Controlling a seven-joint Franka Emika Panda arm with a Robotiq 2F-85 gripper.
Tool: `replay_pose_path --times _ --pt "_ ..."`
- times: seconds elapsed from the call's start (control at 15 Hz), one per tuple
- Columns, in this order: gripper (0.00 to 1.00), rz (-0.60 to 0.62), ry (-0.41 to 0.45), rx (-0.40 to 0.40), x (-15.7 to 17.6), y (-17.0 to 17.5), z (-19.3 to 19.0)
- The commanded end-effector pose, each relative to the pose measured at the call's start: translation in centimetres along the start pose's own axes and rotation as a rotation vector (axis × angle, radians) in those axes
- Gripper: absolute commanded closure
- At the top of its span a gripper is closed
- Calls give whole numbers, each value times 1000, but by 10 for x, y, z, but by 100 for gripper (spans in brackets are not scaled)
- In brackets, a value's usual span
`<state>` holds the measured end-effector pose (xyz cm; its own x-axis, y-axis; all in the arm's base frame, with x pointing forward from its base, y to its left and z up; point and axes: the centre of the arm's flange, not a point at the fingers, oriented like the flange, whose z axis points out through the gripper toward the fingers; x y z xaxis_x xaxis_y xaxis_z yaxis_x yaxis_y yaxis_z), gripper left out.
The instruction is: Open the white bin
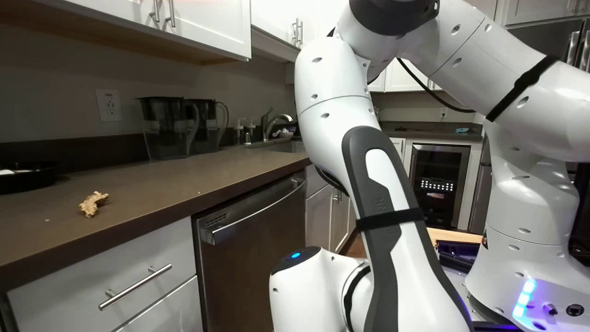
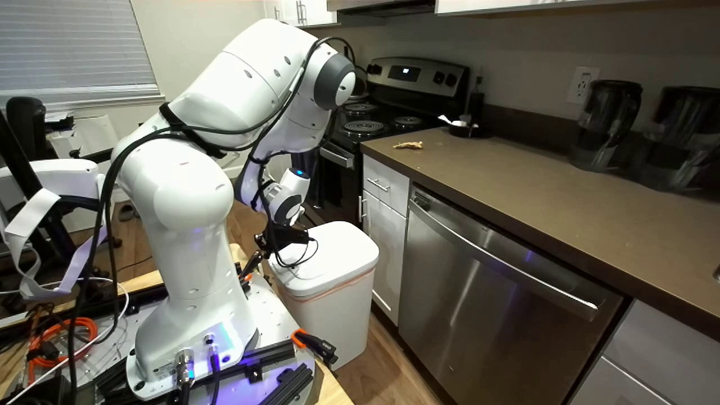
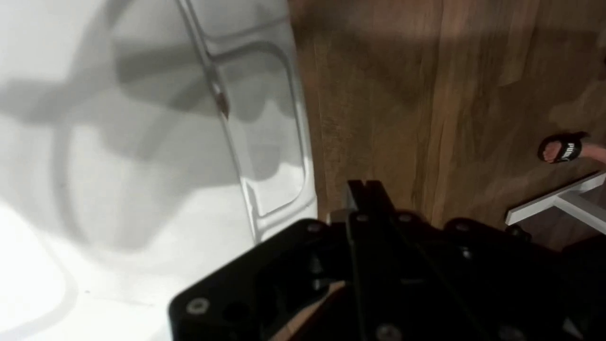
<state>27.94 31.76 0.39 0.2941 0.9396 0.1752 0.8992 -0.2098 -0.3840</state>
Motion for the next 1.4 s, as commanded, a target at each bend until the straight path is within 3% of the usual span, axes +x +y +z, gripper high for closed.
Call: replay_pose_path --times 0.0,0.53,1.0,1.33 --pt "95 -28 42 -37 -9 -10 5" --pt "96 -93 5 -53 -8 -10 10" --pt "95 -5 -125 -14 -3 6 4" --pt "96 9 -151 -49 13 24 -17"
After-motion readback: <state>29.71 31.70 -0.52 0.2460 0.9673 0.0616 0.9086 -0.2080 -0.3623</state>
